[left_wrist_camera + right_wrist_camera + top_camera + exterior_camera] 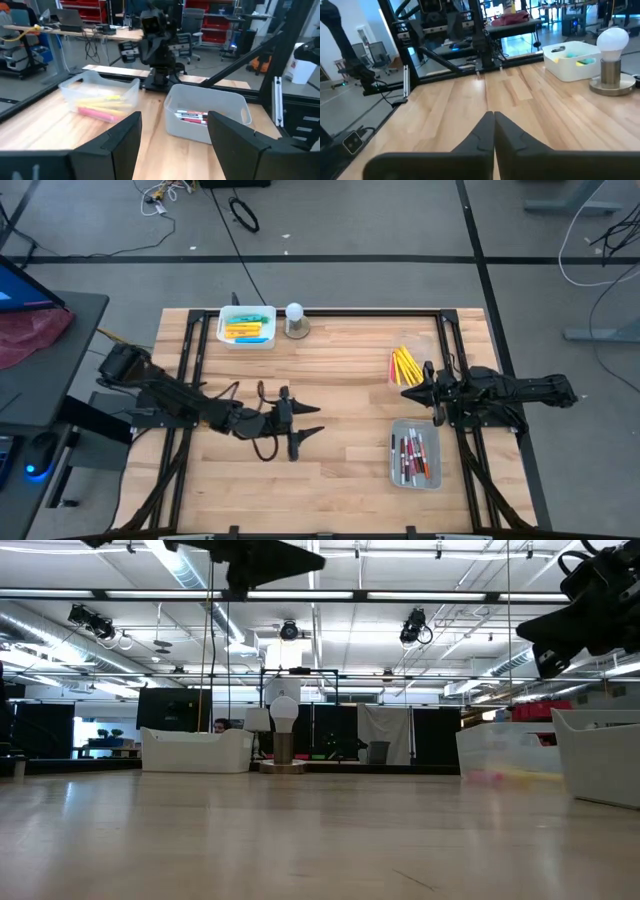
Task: Pick & Place Markers
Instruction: Return to Home Position
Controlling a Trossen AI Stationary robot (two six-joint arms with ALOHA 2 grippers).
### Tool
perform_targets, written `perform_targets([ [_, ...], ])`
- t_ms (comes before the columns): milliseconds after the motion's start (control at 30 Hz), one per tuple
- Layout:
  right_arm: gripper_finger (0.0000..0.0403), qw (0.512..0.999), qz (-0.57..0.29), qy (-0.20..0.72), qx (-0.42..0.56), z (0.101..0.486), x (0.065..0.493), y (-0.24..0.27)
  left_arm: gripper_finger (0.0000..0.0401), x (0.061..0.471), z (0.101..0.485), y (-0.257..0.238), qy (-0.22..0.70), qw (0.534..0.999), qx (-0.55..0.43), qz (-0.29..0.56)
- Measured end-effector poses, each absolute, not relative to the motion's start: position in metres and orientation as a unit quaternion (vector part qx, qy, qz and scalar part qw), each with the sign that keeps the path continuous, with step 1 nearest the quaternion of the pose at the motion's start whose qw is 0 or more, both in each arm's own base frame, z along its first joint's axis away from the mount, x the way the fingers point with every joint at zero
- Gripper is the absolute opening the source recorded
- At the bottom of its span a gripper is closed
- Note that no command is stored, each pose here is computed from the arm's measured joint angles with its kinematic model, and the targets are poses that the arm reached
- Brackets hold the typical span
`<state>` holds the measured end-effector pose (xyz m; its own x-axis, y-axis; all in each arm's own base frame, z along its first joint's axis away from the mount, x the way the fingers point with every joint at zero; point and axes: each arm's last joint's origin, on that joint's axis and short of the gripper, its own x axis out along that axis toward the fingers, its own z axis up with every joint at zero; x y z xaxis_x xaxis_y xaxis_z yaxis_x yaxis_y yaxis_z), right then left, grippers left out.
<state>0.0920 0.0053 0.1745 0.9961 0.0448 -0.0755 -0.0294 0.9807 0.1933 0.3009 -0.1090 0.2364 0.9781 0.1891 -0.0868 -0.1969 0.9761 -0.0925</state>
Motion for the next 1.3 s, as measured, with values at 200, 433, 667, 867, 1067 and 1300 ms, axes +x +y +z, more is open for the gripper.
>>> perform_targets([
  [200, 0.0005, 0.996, 0.033, -0.008, 0.080, 0.169, 0.097, 0.006, 0.0232, 0.263, 0.235, -0.089, 0.033, 0.993, -0.048, 0.107],
  [433, 0.0010, 0.997, 0.033, -0.005, 0.070, 0.169, 0.097, 0.006, 0.0232, 0.216, 0.233, -0.065, 0.001, 0.988, -0.076, 0.136],
  [667, 0.0011, 0.998, 0.033, 0.004, 0.061, 0.168, 0.099, 0.006, 0.0228, 0.170, 0.220, -0.047, -0.029, 0.987, -0.094, 0.124],
  [867, 0.0011, 0.998, 0.033, 0.004, 0.061, 0.168, 0.099, 0.006, 0.0160, 0.139, 0.207, -0.035, -0.056, 0.986, -0.087, 0.133],
  [1067, 0.0011, 0.998, 0.033, 0.004, 0.061, 0.168, 0.099, 0.006, 0.0026, 0.123, 0.204, -0.019, -0.056, 0.981, -0.077, 0.166],
  [1300, 0.0011, 0.998, 0.033, 0.004, 0.061, 0.168, 0.099, 0.006, 0.0004, 0.112, 0.198, -0.002, -0.020, 0.991, -0.050, 0.121],
])
